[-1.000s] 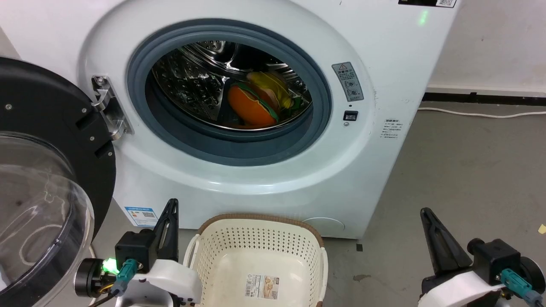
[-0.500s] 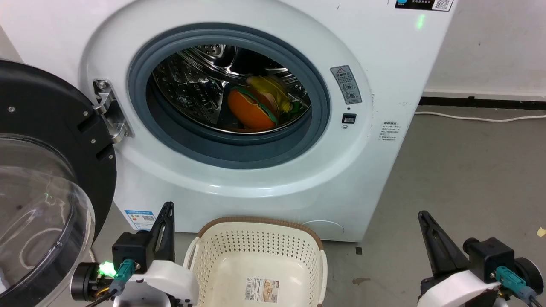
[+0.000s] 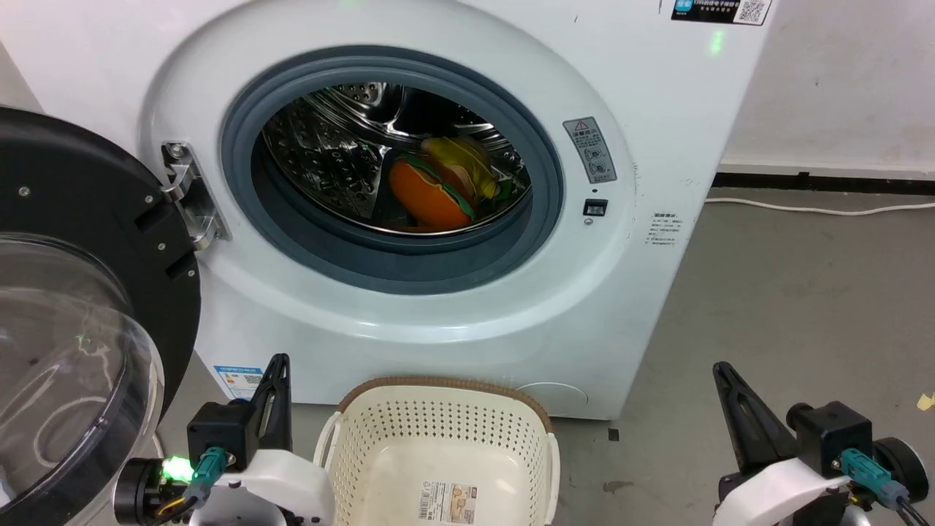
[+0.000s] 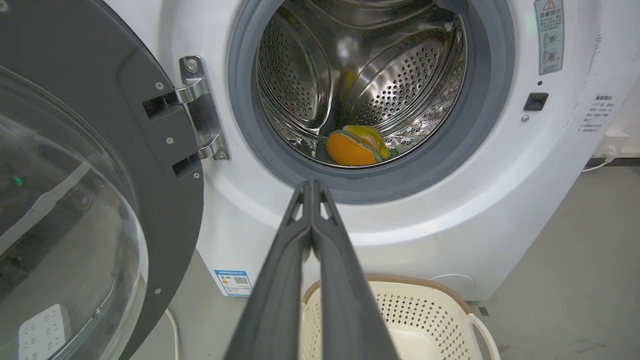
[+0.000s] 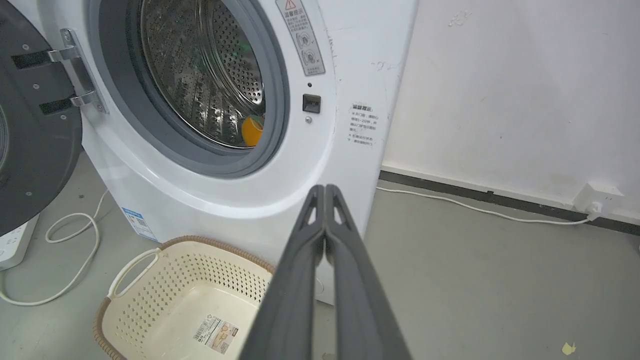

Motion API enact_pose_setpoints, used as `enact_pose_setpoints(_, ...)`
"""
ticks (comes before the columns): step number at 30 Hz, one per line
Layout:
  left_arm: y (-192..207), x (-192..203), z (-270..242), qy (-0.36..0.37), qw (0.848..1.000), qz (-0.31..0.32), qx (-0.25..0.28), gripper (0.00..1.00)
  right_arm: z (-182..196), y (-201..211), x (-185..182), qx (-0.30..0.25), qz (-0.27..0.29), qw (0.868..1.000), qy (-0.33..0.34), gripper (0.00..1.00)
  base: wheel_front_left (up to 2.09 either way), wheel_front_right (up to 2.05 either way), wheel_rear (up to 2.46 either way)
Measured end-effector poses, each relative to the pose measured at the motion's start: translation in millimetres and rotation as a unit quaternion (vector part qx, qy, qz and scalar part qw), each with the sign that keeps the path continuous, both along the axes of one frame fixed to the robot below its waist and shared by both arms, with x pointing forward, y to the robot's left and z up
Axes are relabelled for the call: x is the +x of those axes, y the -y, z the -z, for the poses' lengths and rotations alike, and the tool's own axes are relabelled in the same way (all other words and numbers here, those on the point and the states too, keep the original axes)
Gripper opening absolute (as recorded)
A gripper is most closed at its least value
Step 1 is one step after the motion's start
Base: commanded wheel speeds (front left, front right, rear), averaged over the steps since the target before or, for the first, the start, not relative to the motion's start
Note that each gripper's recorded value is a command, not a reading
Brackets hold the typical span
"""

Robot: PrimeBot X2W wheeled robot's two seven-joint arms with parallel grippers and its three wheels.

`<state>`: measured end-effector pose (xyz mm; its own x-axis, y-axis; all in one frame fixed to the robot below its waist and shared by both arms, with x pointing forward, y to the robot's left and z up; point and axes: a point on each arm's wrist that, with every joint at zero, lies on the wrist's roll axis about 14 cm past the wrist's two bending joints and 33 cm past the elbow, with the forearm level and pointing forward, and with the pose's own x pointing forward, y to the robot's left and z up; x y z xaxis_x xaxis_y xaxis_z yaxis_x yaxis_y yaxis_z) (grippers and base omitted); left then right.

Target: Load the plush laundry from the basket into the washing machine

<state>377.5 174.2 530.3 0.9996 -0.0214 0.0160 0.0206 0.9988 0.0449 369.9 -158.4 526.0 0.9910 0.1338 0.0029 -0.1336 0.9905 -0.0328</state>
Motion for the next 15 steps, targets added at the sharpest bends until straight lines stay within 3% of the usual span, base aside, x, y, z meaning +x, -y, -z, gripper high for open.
enact_pose_setpoints(15,-2.2,-1.0,-2.5,-0.001,1.0,-0.007,0.002,0.0,1.4,0.9,-0.9,-0.005,0.002,1.0,-0.007,0.0,0.0,0.0,0.0)
